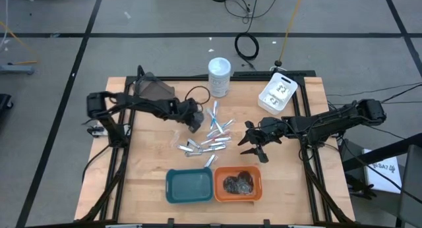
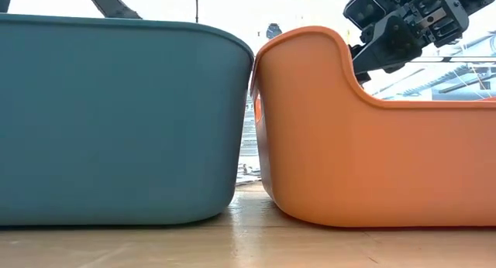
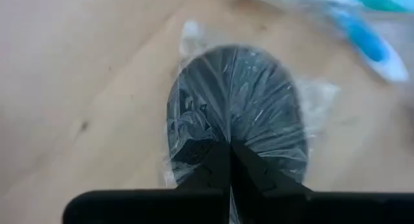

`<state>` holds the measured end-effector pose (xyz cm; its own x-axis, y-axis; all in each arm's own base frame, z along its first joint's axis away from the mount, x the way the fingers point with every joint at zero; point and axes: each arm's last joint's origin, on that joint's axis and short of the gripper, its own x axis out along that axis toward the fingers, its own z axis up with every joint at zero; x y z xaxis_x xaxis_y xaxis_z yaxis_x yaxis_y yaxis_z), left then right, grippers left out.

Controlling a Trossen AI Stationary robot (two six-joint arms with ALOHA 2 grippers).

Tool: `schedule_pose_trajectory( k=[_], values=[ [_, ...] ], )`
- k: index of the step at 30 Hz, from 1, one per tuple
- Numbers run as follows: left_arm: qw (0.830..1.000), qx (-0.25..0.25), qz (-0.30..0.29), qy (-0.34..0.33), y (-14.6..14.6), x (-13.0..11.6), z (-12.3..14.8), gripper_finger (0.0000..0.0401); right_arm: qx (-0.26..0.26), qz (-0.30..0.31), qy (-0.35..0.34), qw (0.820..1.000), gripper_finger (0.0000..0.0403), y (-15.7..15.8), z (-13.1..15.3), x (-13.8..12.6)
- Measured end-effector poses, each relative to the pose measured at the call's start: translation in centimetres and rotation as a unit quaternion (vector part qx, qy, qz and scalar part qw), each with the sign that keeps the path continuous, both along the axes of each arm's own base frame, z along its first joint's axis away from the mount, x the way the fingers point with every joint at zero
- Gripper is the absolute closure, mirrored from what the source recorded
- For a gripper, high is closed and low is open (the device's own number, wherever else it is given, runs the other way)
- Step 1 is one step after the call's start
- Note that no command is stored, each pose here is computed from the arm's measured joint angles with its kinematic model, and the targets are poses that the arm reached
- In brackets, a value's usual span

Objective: Pick & Place Travel size toiletries
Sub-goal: Put the black hairbrush into the orange bin

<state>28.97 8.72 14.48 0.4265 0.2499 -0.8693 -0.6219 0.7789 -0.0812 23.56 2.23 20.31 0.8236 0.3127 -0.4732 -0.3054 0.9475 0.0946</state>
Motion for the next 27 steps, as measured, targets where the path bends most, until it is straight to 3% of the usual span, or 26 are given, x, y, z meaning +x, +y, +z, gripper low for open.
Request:
schedule_pose_trajectory(
  k=[8, 13, 19, 27],
  values=[
    [0.987, 0.092, -0.048, -0.124, -3.0, -1.0, 7.5, 0.0401, 0.000, 0.000, -0.003, 1.000, 0.0232, 0.0, 0.0, 0.0],
    [0.959, 0.185, -0.138, -0.164, -5.6, -1.4, 10.5, 0.0401, -0.001, -0.001, -0.003, 1.000, 0.0232, 0.0, 0.0, 0.0],
    [0.894, 0.348, -0.243, -0.144, -9.4, -0.5, 11.4, 0.0401, -0.001, -0.007, -0.003, 1.000, 0.0232, -0.2, 0.0, 0.0],
    [0.787, 0.512, -0.345, 0.018, -12.9, 0.6, 9.1, 0.0401, 0.002, -0.041, -0.018, 0.999, 0.0232, -1.1, 0.3, 0.3]
  ],
)
